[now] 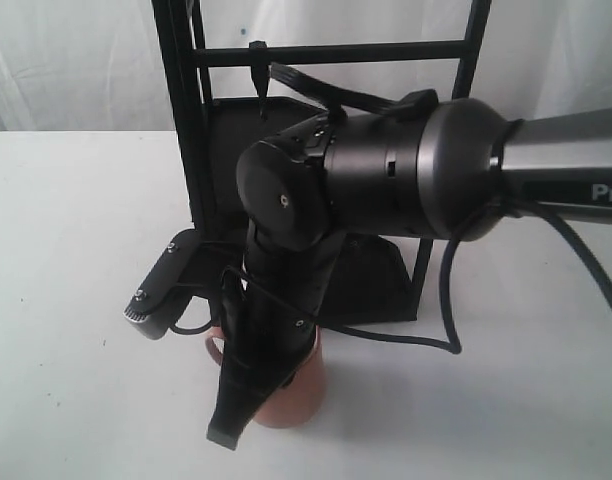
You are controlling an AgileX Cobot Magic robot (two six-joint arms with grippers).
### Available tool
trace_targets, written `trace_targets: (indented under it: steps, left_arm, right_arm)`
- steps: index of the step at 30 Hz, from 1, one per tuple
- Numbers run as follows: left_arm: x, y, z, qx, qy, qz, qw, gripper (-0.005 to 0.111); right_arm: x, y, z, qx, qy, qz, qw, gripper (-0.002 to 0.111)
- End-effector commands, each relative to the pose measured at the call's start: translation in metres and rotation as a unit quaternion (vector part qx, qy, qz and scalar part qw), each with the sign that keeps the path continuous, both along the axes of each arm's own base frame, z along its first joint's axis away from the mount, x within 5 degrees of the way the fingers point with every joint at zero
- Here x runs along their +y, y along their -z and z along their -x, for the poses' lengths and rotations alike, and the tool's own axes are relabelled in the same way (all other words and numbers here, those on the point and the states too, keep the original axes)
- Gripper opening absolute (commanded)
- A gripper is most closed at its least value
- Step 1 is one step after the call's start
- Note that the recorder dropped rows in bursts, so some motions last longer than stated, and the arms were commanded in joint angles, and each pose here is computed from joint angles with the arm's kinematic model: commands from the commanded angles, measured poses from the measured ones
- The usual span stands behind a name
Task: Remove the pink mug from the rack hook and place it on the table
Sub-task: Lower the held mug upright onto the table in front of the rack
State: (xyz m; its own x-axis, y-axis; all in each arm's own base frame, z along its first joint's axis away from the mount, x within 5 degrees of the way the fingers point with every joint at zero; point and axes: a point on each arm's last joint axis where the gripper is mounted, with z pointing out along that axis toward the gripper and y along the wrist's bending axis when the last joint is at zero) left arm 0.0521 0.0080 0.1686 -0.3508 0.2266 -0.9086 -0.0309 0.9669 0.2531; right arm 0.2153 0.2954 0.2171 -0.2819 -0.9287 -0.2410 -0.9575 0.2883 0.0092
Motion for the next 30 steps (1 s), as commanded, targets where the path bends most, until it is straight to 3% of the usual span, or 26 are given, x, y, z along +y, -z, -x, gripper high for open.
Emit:
trace_targets:
  steps: [1, 20, 26, 30]
  left_arm:
    - [-0.001, 0.0, 0.0, -0.003, 0.003, 0.006, 1.0, 0.0]
    - [-0.001, 0.0, 0.0, -0.003, 0.003, 0.006, 1.0, 0.0]
    - [-0.001, 0.0, 0.0, -0.003, 0.003, 0.006, 1.0, 0.0]
    - [-0.001, 0.0, 0.0, -0.003, 0.003, 0.006, 1.0, 0.0]
  right_arm:
    - [0.004, -0.001, -0.004, -0.008, 0.015, -0.015, 1.0, 0.0]
    - [0.008, 0.01, -0.007, -0.005, 0.034, -0.016, 0.999, 0.0]
    - [0.006, 0.011, -0.006, 0.005, 0.035, -0.004, 0.999, 0.017]
    - [0.004, 0.005, -0.004, 0.003, 0.035, -0.009, 0.999, 0.02]
